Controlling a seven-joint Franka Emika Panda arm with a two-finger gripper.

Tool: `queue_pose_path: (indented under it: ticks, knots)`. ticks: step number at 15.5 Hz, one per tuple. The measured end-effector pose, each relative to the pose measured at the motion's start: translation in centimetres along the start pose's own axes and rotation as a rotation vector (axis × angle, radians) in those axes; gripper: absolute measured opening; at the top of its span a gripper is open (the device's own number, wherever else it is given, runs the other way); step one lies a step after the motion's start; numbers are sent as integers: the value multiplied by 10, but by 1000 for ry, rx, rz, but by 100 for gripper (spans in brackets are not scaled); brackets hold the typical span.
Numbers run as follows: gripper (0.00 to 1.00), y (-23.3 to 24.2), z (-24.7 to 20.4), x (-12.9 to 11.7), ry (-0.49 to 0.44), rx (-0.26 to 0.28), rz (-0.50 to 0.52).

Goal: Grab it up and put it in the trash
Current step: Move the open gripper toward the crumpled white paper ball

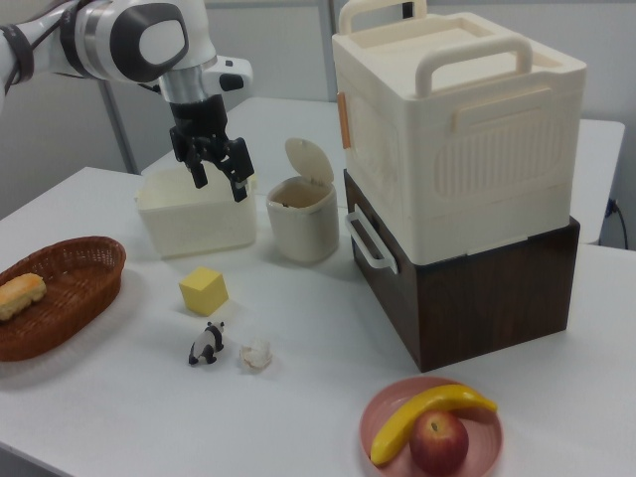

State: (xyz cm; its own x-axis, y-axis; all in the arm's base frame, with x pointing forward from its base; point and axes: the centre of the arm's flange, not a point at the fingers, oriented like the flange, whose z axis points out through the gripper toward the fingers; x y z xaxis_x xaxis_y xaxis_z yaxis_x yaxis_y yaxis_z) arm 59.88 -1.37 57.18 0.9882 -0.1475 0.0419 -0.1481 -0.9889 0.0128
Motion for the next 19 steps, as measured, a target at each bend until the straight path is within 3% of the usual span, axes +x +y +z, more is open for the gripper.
queue_pose_path:
  ticks: [19]
  knots:
    - [100, -9, 29, 4, -51, -5, -72]
